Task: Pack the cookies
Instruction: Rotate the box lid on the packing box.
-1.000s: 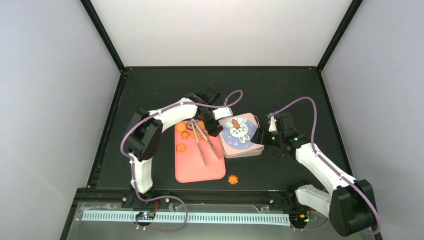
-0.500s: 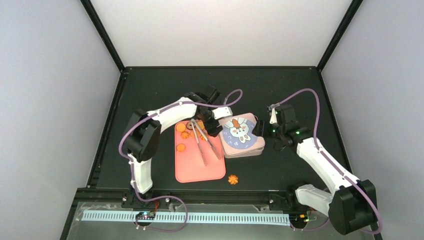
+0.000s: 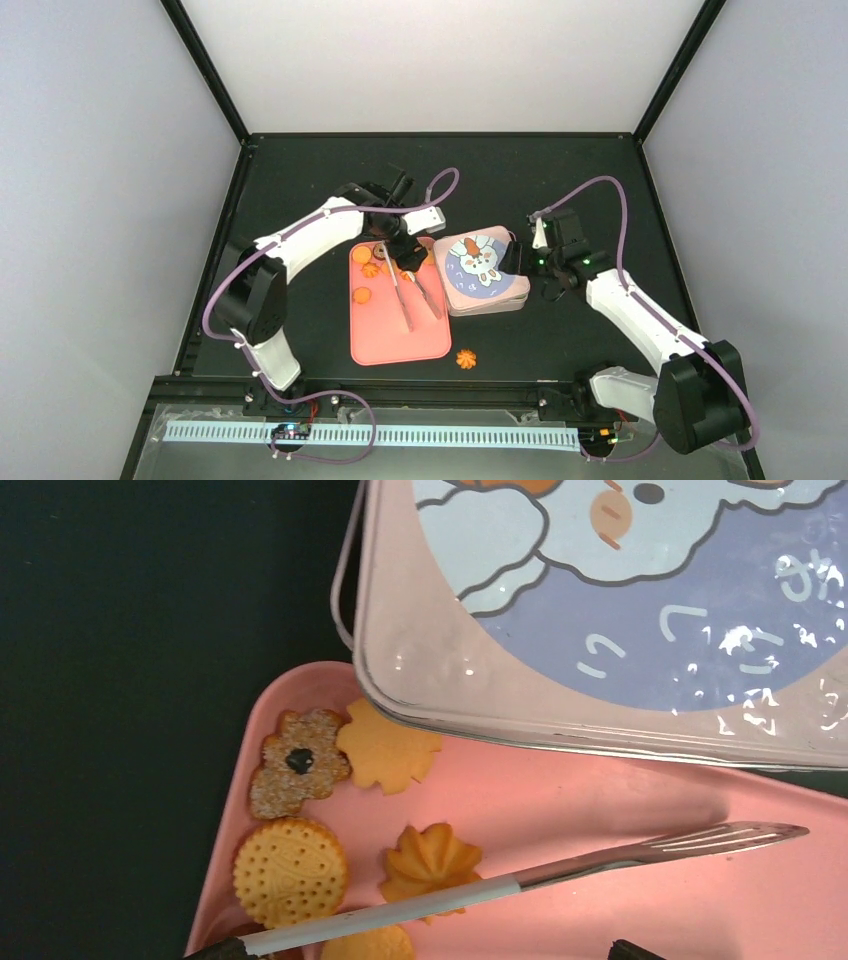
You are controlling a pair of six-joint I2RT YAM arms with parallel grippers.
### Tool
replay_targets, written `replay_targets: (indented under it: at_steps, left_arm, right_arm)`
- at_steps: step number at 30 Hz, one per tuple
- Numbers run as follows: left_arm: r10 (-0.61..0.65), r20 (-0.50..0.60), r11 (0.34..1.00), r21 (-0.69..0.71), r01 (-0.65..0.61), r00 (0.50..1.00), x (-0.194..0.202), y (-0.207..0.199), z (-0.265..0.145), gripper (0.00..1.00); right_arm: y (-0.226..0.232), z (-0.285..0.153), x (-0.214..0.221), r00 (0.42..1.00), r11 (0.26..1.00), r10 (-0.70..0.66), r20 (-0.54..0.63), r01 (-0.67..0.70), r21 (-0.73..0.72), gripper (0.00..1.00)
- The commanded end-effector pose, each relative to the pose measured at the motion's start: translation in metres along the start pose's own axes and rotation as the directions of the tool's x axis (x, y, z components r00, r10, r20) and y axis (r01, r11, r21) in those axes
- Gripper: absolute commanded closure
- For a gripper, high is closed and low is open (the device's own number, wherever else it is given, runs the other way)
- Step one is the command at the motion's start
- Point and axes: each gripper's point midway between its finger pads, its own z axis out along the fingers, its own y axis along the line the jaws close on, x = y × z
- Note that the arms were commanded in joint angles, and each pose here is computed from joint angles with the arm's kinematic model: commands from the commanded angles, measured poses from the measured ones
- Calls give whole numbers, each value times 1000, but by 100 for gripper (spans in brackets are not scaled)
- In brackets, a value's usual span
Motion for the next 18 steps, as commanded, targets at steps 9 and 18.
replay_targets:
  at_steps: [9, 18]
  left_arm:
    - [-20, 0, 997, 76, 20, 1000, -3, -11, 12, 8]
    - [-13, -12, 998, 68, 14, 1000, 1, -10, 13, 8]
  right_arm:
    - [30, 2, 10, 1000, 993, 7, -17, -9, -116, 25]
    - [67, 12, 25, 998, 984, -41, -58, 30, -177, 26]
